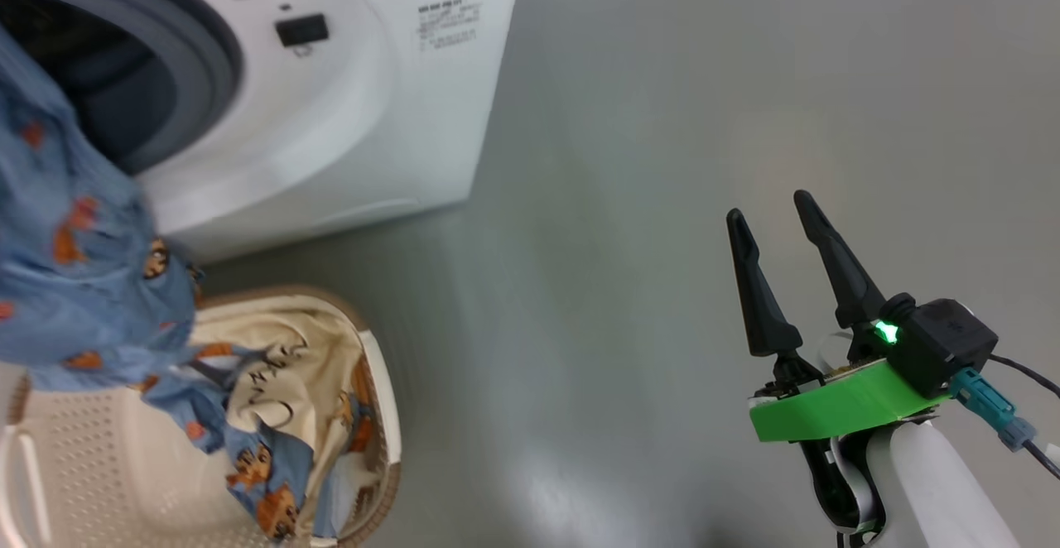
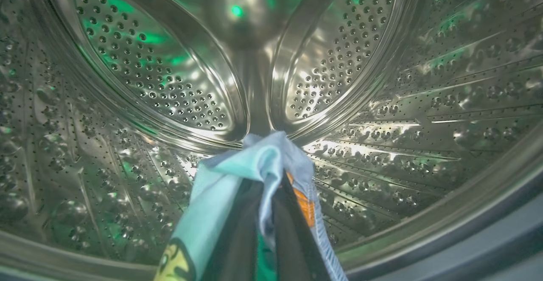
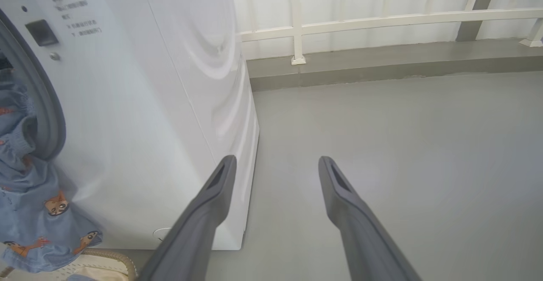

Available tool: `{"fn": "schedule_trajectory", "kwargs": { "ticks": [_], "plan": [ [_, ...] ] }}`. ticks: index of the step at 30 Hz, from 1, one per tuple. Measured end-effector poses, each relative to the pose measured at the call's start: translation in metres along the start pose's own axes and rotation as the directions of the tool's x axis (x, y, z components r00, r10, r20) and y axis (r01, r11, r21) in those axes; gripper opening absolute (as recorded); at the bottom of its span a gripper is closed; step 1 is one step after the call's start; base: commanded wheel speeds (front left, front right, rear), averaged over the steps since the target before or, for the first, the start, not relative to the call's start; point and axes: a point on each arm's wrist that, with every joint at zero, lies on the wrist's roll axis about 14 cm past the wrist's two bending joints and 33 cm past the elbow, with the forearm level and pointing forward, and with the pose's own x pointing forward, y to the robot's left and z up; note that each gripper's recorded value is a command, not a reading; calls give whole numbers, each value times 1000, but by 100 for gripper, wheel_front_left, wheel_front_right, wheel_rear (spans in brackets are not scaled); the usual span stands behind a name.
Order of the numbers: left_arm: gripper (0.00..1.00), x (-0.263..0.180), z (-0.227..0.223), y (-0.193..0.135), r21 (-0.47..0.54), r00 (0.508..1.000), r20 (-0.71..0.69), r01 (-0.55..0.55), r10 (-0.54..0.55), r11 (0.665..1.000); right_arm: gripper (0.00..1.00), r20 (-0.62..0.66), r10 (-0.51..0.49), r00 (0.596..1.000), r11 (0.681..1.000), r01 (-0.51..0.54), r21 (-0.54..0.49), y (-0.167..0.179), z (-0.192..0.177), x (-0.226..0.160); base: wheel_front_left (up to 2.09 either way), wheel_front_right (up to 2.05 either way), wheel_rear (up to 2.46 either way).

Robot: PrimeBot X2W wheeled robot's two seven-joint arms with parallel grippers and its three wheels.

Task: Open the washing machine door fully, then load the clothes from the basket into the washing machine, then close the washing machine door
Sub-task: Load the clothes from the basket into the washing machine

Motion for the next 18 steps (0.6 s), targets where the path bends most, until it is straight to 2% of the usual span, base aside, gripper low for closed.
{"fn": "schedule_trajectory", "kwargs": {
  "ticks": [9, 14, 18],
  "plan": [
    [0, 43, -16, 3, 29, 998, 43, 34, -35, 999, 100, -88, -38, 995, 999, 38, 2, -14, -37, 6, 0, 0, 0],
    [0, 63, 40, -17, 52, 962, 255, 86, -96, 995, 100, -103, -51, 993, 999, 50, -7, -21, -46, 11, 0, 0, 0],
    [0, 63, 70, -19, 30, 924, 376, 70, -76, 997, 100, -108, -56, 993, 998, 56, -5, -23, -48, 12, 0, 0, 0]
  ]
}}
